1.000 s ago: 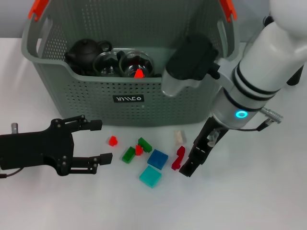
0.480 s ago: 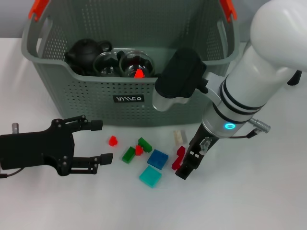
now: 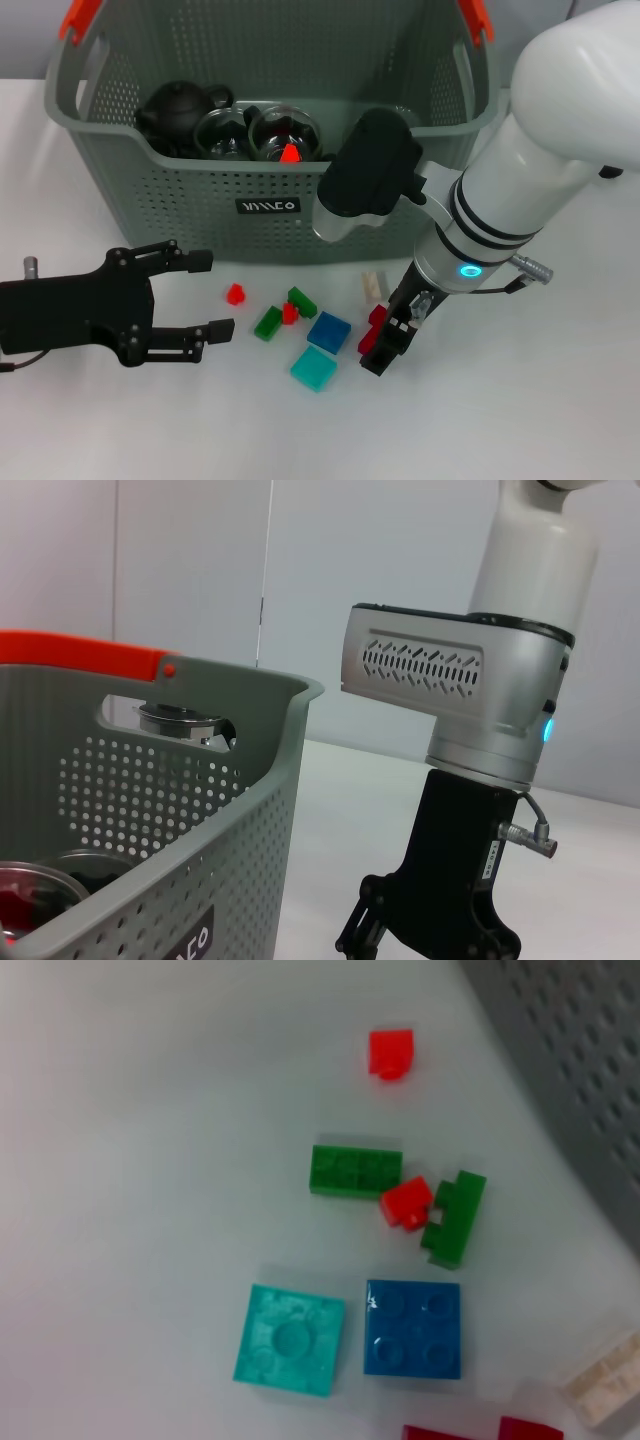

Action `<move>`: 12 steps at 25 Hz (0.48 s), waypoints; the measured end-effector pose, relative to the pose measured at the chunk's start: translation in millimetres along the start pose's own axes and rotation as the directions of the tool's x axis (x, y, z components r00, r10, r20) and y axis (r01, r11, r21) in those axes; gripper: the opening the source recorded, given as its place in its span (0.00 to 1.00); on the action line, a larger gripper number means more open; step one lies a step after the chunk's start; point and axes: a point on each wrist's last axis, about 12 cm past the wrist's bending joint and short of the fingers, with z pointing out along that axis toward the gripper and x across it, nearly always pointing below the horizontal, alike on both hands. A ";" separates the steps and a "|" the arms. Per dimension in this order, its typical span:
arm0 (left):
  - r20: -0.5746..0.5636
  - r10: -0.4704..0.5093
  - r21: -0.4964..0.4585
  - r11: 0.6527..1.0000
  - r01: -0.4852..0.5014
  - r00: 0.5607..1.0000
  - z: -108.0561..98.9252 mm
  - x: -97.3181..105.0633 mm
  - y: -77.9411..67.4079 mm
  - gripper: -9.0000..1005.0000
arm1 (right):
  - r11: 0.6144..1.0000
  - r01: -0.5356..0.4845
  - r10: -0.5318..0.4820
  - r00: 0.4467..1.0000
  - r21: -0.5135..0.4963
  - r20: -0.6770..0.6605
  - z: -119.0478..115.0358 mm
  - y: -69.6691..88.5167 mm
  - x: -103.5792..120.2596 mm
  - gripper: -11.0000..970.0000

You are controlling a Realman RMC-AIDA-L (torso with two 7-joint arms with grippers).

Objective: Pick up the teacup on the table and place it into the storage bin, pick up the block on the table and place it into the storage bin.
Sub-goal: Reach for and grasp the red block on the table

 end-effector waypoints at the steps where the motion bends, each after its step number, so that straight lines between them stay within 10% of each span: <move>1: 0.000 0.000 -0.001 1.000 0.000 1.000 0.0 0.0 0.1 0.87 | 1.000 -0.001 0.001 1.000 0.001 0.001 0.6 -0.3 0.2 0.97; 12: -0.001 0.001 -0.002 1.000 -0.001 1.000 0.3 -0.3 0.6 0.87 | 1.000 -0.011 0.011 1.000 0.001 0.016 5.1 -0.5 0.1 0.97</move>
